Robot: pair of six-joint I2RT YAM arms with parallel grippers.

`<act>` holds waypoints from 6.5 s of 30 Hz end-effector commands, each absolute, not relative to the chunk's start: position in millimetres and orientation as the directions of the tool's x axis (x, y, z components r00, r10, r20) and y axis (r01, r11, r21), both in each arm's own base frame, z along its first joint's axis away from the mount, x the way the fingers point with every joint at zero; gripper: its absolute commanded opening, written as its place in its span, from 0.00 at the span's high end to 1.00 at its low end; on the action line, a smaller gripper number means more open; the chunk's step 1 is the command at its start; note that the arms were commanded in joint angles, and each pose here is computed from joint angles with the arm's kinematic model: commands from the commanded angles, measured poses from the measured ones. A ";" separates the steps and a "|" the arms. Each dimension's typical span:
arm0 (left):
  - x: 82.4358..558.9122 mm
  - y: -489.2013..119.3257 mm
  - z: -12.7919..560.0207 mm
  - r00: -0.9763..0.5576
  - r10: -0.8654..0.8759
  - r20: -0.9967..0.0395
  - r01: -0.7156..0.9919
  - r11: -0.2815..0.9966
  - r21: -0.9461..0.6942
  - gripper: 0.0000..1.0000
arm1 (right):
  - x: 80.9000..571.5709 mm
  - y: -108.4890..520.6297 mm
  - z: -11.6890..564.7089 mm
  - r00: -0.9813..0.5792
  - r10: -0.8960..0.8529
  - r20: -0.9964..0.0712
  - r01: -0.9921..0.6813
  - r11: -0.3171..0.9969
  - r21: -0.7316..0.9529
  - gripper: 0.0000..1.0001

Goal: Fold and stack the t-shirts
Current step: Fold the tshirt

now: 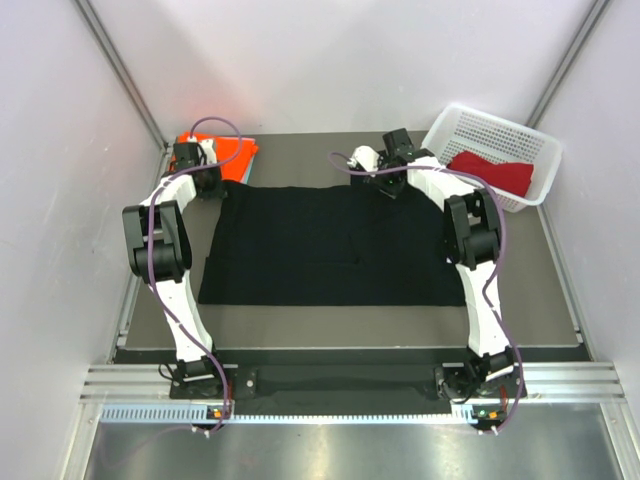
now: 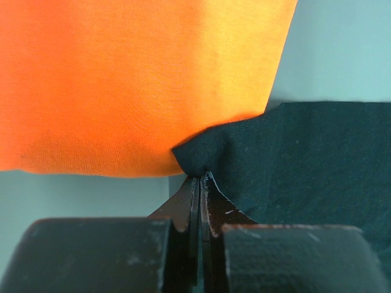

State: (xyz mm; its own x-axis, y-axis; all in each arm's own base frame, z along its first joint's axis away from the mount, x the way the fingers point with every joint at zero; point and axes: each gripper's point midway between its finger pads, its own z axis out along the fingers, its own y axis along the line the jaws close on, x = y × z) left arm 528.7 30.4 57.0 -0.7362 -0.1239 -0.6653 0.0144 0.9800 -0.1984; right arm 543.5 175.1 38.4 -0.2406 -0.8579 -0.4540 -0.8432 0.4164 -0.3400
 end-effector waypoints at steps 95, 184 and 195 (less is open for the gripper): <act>436.2 71.6 85.1 -0.670 -0.345 -0.657 -0.364 0.924 -0.115 1.00 | 392.2 135.0 93.1 -0.541 -0.561 -0.627 -0.127 0.791 -0.599 1.00; 433.3 63.5 76.4 -0.752 -0.397 -0.526 -0.375 0.914 -0.154 1.00 | 427.9 46.1 118.7 -0.712 -0.006 -0.702 -0.095 0.992 0.088 1.00; 421.8 59.0 72.2 -0.775 -0.403 -0.486 -0.376 0.913 -0.157 1.00 | 398.5 45.8 122.2 -0.696 0.019 -0.718 -0.088 0.990 0.111 1.00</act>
